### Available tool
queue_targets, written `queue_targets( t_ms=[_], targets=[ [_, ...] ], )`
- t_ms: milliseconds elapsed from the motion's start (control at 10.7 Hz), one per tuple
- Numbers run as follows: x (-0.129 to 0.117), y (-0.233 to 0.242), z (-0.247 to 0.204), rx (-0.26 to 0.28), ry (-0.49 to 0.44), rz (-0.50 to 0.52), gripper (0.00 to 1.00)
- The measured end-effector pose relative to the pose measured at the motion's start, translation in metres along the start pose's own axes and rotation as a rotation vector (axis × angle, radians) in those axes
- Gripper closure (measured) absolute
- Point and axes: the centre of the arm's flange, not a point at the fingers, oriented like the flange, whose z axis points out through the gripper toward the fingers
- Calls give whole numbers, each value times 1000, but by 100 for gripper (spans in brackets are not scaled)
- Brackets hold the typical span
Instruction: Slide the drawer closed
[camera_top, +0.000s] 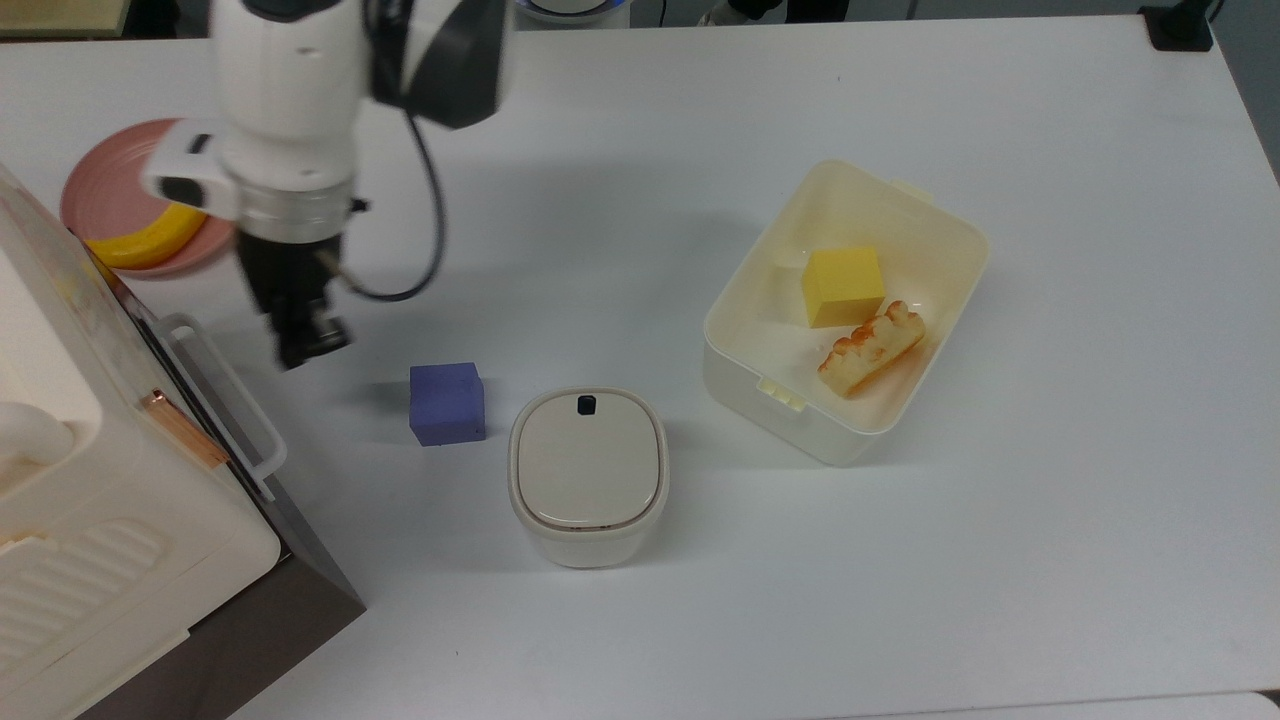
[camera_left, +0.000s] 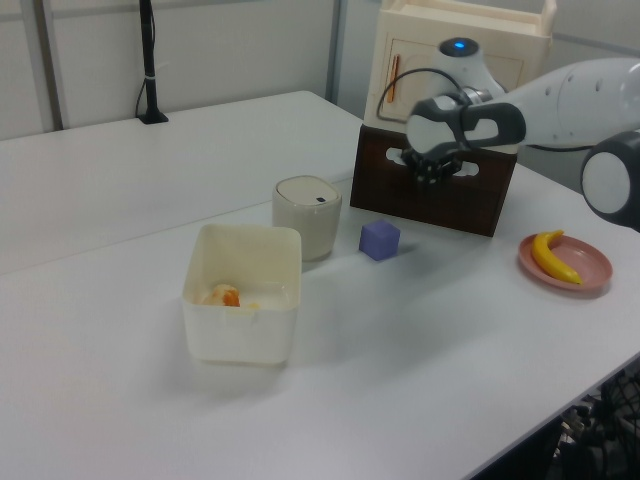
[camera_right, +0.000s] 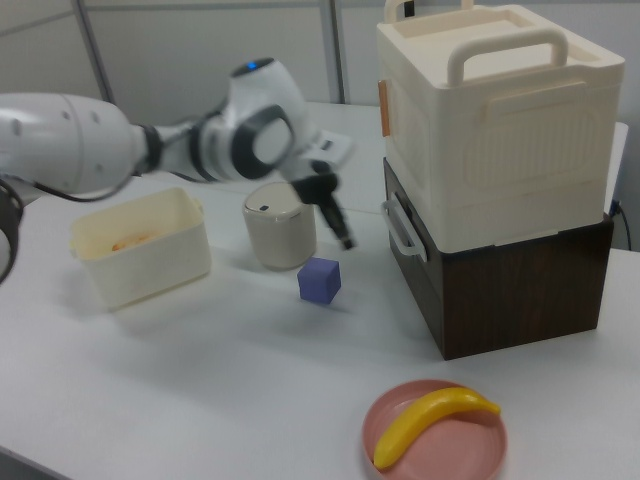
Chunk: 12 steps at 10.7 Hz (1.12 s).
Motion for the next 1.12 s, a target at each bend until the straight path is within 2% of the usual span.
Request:
queue_targets(
  t_ms=[93, 186, 279, 372, 559, 745, 838, 931, 1117],
  targets=[
    [-26, -17, -18, -24, -86, -102, 94],
    [-52, -31, -43, -19, -167, -216, 93],
    [-70, -34, -70, 4, -223, -326, 87],
    [-85, -29, -105, 45, -266, -437, 71],
    [-105, -6, -161, 114, -332, -595, 39],
    [-126, -8, -188, 156, -338, -736, 10],
    [-132, -12, -188, 166, -339, -801, 0],
    [-132, -12, -183, 168, -344, -835, 0],
    [-123, -5, -173, 163, -353, -835, 0]
  ],
)
